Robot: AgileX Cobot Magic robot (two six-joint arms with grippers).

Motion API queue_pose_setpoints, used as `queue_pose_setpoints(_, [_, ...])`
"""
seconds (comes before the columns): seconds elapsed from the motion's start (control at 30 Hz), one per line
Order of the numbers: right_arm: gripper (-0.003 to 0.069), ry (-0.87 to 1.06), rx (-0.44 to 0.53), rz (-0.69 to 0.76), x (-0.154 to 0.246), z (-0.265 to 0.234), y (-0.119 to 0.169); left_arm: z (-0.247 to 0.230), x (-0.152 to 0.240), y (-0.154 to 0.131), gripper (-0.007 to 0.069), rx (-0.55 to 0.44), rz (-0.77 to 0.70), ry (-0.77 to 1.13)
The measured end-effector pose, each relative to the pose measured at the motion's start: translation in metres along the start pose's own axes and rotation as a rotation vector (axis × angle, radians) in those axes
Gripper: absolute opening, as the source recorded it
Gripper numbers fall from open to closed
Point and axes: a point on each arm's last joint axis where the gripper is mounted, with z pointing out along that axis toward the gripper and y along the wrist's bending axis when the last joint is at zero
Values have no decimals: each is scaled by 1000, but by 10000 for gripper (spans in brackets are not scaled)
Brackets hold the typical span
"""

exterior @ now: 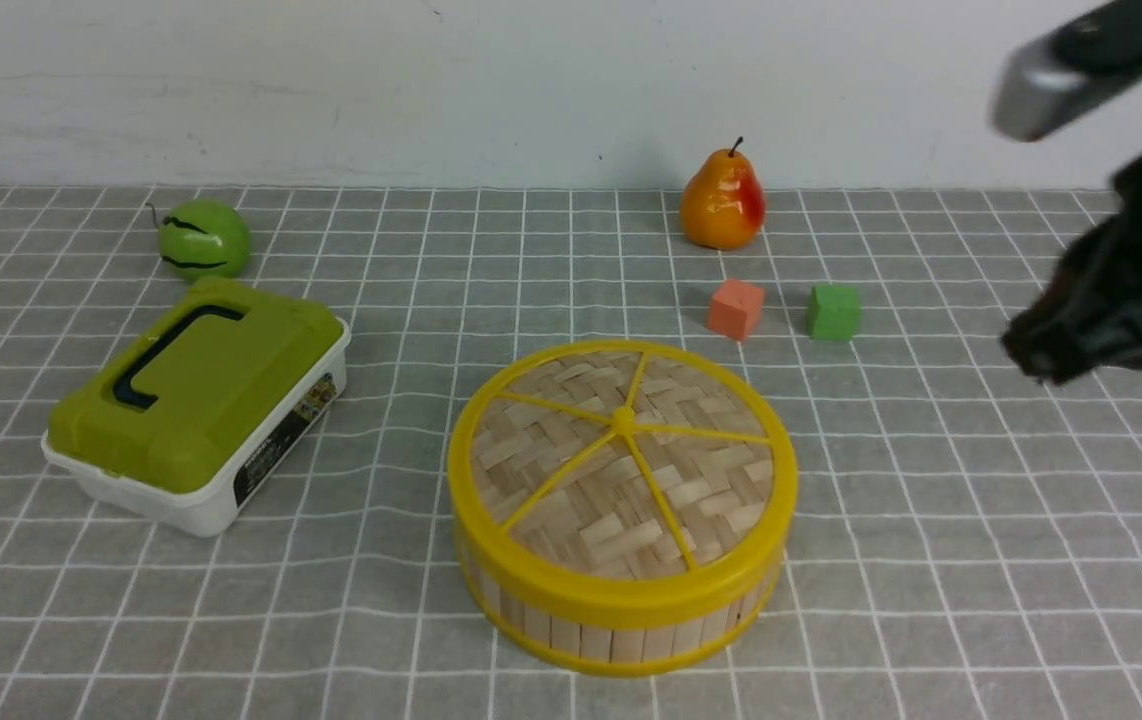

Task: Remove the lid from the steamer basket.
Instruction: Use the right arm to lift the lid of the steamer

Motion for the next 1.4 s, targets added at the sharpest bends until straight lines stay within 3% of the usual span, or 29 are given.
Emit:
queue_pose_setpoints(0.2, [40, 78, -9, -36, -48, 64, 29, 0, 0, 0, 239, 0, 0, 0])
queue_pose_setpoints(0.37, [174, 115, -52, -87, -79, 116, 56, 0, 0, 0, 239, 0, 0, 0])
queue_pose_setpoints(0.5, [350, 111, -69, -107, -98, 148, 71, 0, 0, 0, 239, 0, 1, 0])
queue_pose_setpoints(0.67, [423, 145, -70, -102, -103, 177, 73, 0, 0, 0, 239, 0, 1, 0])
queue_pose_setpoints(0.93, [363, 225, -49, -107, -95, 204, 72, 0, 0, 0, 239, 0, 1, 0])
queue_pose_setpoints(1.2, [192, 235, -49, -107, -94, 206, 72, 0, 0, 0, 239, 0, 1, 0])
queue_pose_setpoints(1.27, [108, 240, -45, -110, -94, 206, 71, 0, 0, 0, 239, 0, 1, 0])
queue_pose_setpoints(1.4, [79, 237, -43, -111, -95, 204, 71, 0, 0, 0, 239, 0, 1, 0])
